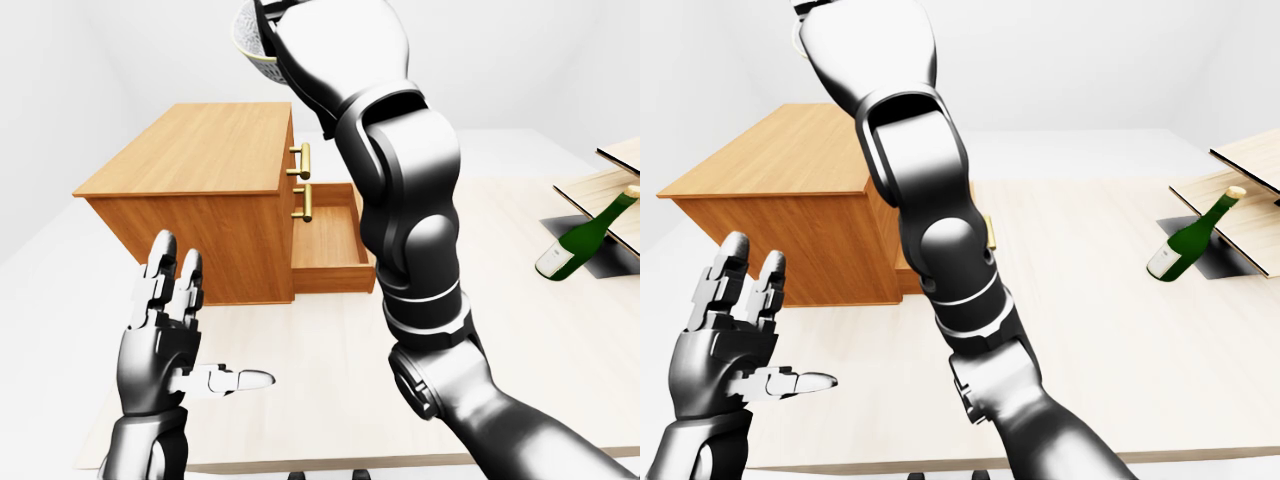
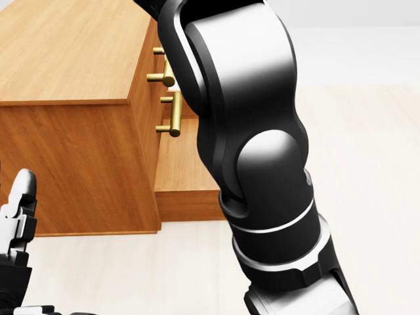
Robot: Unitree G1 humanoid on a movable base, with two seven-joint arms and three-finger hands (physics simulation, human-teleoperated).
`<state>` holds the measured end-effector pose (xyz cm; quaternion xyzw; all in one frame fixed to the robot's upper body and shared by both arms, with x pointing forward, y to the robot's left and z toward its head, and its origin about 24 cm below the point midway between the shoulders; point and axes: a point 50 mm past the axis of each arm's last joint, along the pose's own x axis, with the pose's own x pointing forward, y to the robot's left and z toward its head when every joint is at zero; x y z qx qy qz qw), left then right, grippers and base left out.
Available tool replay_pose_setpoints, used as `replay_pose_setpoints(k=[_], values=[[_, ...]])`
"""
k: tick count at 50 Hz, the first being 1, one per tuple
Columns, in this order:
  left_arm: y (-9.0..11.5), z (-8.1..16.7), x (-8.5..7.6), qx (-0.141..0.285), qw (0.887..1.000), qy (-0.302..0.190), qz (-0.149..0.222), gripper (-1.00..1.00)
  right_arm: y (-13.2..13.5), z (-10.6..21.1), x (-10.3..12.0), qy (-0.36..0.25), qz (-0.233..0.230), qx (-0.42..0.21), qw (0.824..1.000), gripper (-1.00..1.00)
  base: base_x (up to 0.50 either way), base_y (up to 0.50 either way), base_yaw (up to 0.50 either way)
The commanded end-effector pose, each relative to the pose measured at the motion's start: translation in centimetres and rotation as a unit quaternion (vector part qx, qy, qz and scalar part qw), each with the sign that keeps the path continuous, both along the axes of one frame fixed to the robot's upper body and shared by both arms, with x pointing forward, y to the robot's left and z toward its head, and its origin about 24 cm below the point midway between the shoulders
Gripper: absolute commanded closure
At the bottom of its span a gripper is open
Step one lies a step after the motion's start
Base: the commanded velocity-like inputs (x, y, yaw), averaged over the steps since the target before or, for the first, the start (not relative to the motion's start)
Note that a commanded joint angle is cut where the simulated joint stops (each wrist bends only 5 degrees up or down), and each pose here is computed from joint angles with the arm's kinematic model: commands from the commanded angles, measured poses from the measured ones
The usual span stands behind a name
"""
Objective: Put the bowl on top of the cabinet.
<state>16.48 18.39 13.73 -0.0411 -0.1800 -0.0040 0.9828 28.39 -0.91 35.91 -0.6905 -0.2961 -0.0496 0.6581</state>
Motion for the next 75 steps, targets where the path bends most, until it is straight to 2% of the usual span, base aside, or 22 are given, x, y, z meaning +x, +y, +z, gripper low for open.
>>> replay_pose_setpoints(k=[1, 28, 37, 52, 64, 70, 75], values=[[0.1, 0.1, 0.1, 0.000, 1.000, -0.002, 0.001, -1.00, 0.1, -0.3, 0.2, 0.002, -0.009, -0.007, 1.000, 1.00, 0.00, 0.00, 0.00], [-0.1, -0.1, 0.0, 0.001, 1.000, 0.002, -0.001, -1.00, 1.8, -0.4, 0.4, 0.024, 0.024, -0.017, 0.999, 1.00, 0.00, 0.00, 0.00], [-0.2, -0.2, 0.0, 0.001, 1.000, 0.006, -0.004, -1.00, 3.2, -0.7, 1.5, 0.065, 0.053, -0.027, 0.996, 1.00, 0.00, 0.00, 0.00], [-0.2, -0.3, 0.0, 0.001, 1.000, 0.009, -0.003, -1.00, 3.2, -1.3, 2.9, 0.104, 0.066, -0.032, 0.992, 1.00, 0.00, 0.00, 0.00], [0.0, 0.0, 0.1, -0.001, 1.000, -0.002, 0.001, -1.00, 4.0, -2.3, 4.7, 0.171, 0.096, -0.037, 0.980, 1.00, 0.00, 0.00, 0.00], [0.0, 0.0, 0.1, 0.000, 1.000, 0.001, 0.000, -1.00, 4.1, -2.6, 4.4, 0.169, 0.102, -0.038, 0.980, 1.00, 0.00, 0.00, 0.00], [0.0, 0.0, 0.1, -0.001, 1.000, -0.002, 0.001, -1.00, 3.8, -3.0, 3.4, 0.143, 0.094, -0.036, 0.985, 1.00, 0.00, 0.00, 0.00]])
